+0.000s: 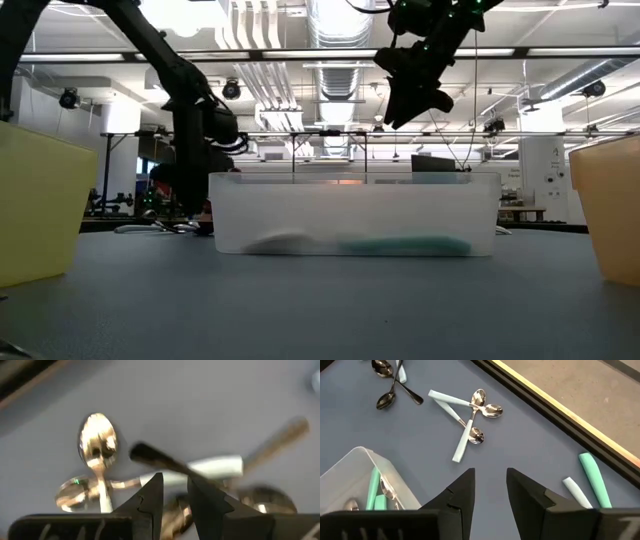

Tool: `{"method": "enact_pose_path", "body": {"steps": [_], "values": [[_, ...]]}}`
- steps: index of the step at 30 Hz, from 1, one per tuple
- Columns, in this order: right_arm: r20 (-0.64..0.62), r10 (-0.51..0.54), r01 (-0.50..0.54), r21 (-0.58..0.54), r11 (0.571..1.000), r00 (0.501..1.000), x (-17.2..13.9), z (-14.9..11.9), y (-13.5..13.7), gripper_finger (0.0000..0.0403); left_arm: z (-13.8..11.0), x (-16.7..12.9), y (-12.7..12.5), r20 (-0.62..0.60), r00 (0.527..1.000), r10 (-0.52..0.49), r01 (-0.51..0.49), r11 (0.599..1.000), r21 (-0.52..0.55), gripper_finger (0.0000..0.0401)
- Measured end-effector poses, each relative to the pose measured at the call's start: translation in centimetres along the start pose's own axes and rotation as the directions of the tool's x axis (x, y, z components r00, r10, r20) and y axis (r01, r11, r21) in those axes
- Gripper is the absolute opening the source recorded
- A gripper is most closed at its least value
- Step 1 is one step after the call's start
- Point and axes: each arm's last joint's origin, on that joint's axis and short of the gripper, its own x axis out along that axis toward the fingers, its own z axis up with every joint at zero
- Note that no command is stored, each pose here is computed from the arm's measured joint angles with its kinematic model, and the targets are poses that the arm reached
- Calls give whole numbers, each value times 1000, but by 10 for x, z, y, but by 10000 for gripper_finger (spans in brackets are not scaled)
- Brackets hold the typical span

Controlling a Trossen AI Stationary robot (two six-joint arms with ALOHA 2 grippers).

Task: Sort silverware by color (type)
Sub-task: Put the black spoon into the orange bin

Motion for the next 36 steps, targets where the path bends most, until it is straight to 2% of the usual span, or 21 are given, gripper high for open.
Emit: {"method": "enact_pose_path", "body": {"steps": [5, 9, 19, 26, 36], "values": [[0, 0, 0, -26, 1000, 1000, 0, 0, 0, 106, -12, -15, -1, -46, 999, -1, 8, 990, 144, 71], [0, 0, 0, -56, 998, 1000, 0, 0, 0, 106, -21, -14, -1, -126, 992, 4, 22, 980, 199, 71], [0, 0, 0, -64, 998, 1000, 0, 0, 0, 104, -38, 3, -17, -200, 980, 13, 38, 968, 247, 71], [0, 0, 0, -62, 998, 1000, 0, 0, 0, 100, -44, 12, -15, -201, 971, 132, -84, 969, 232, 71], [0, 0, 0, -52, 999, 1000, 0, 0, 0, 100, -44, 12, -31, -177, 977, 117, -54, 945, 323, 71]]}}
